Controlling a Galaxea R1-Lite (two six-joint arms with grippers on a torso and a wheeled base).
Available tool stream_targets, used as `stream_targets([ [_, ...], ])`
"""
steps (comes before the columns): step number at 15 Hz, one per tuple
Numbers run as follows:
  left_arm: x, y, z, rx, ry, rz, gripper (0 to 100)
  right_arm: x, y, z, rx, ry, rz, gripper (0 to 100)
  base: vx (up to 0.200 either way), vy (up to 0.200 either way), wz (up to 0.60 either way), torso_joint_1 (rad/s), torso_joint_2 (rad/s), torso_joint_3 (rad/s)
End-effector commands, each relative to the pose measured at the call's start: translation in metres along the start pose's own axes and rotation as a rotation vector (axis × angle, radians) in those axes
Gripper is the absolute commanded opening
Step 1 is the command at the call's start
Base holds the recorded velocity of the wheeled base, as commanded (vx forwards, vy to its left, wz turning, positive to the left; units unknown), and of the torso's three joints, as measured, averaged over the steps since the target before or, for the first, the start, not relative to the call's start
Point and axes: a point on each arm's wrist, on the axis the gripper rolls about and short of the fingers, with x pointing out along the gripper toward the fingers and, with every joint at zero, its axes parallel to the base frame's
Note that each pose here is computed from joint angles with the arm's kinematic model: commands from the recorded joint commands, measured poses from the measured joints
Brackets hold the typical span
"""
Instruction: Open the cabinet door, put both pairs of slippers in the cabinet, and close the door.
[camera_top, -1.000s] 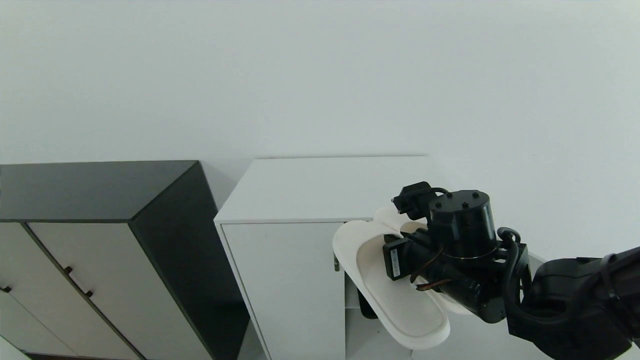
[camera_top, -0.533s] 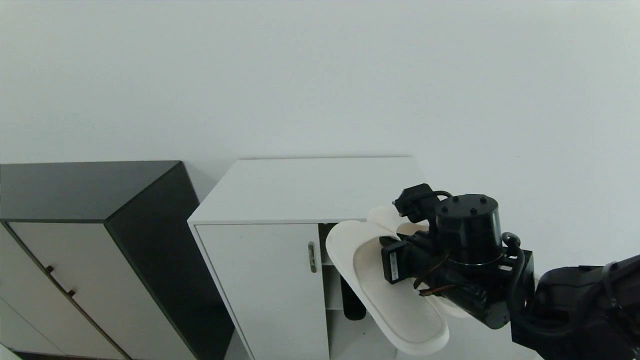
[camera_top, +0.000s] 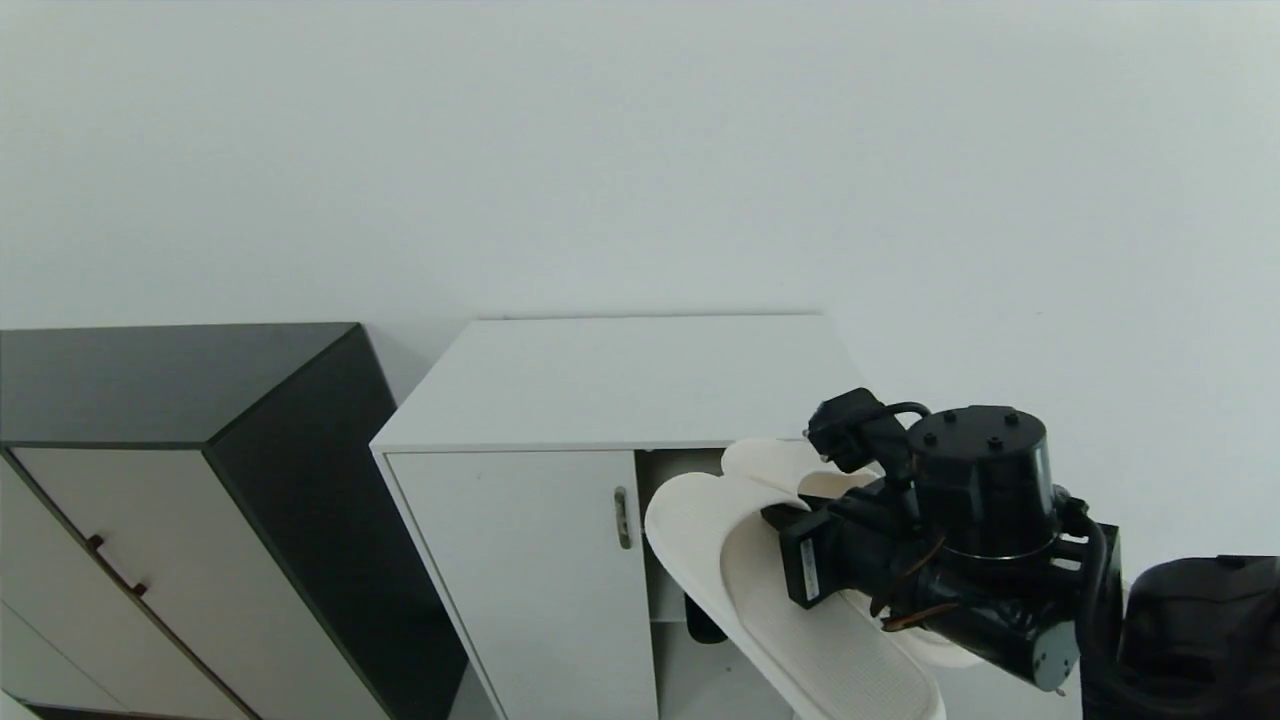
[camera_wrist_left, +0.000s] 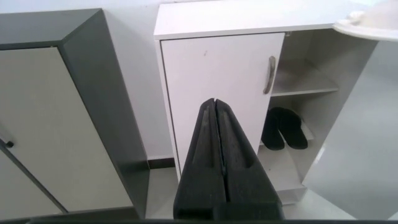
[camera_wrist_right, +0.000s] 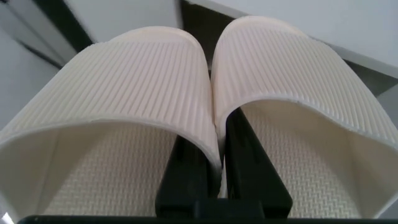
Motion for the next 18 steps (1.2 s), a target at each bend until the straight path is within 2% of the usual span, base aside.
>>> stream_targets([
  [1,0.0,0.0,0.0,0.0,0.0,-0.001,0,-0.022,-0.003,0.002,-0.012,-0.004,0.056,0,0.0,0.0,0.0,0.0,0.0,0.0],
  [4,0.0,0.0,0.0,0.0,0.0,-0.001,0,-0.024,-0.005,-0.007,-0.049,0.071,0.057,0,0.0,0.0,0.0,0.0,0.0,0.0],
  [9,0.0,0.0,0.0,0.0,0.0,-0.001,0,-0.023,-0.004,-0.011,-0.058,0.088,0.055,0,0.0,0.0,0.0,0.0,0.0,0.0],
  [18,0.0,0.0,0.0,0.0,0.0,-0.001,0,-0.029,0.001,-0.014,-0.095,0.092,0.079,0,0.0,0.0,0.0,-0.201,0.49,0.283],
])
